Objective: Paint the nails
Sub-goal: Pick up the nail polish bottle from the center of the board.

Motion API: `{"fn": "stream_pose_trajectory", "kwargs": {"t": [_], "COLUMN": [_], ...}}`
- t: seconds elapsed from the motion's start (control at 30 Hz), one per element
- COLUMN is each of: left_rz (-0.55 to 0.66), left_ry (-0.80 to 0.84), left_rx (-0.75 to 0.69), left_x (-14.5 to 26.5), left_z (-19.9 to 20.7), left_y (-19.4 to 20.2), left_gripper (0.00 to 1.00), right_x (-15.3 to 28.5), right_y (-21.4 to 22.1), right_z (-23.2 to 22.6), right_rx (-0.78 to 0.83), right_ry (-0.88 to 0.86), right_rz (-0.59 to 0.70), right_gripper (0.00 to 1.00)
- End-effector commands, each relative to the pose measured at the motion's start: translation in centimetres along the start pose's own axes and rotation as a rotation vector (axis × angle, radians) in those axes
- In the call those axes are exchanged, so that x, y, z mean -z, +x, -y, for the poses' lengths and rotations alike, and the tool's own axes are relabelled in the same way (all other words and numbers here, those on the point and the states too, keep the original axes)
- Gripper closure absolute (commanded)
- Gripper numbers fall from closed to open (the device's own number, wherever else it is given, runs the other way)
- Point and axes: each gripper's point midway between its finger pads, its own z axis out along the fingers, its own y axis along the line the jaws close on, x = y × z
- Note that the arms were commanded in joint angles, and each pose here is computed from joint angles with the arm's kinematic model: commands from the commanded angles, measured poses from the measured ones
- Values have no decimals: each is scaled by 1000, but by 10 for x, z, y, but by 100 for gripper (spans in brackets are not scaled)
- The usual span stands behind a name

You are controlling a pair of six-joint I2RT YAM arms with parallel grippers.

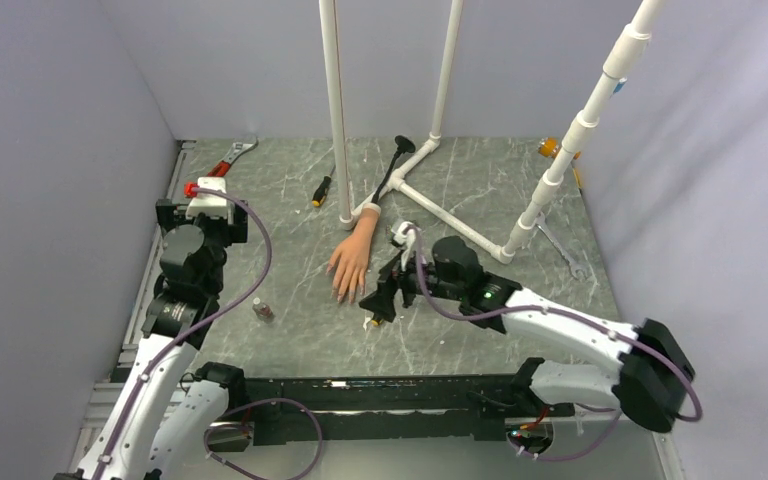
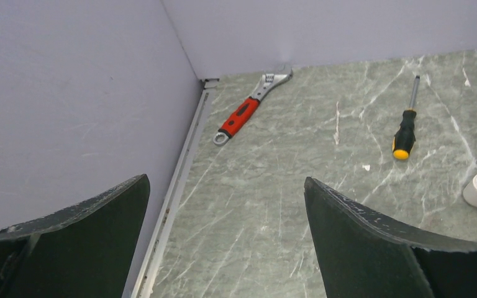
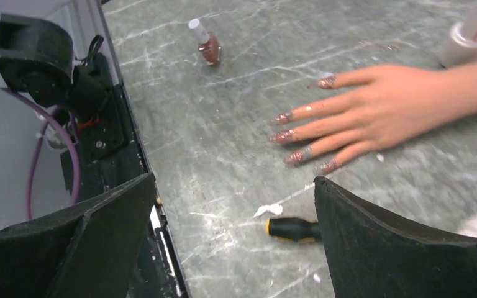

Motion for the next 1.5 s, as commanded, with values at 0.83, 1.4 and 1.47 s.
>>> {"fn": "stream_pose_trajectory", "kwargs": {"t": [0.83,1.4,1.47], "left_rz": [117,127,129], "left_ry": [-70,-85,-82], "left_rx": [99,149,151], "left_x": [17,18,18], "left_z": [-25,-34,-34], "left_y": [-35,-37,-37], "left_gripper": [4,6,7], "right_x": [-216,-259,-262], "right_y": [44,54,54], "right_z": [-63,-64,-63], "right_rx": [490,447,439], "right_ry": [-339,-169,-156], "right_rz": [117,167,169], "right_gripper": [19,29,31]}}
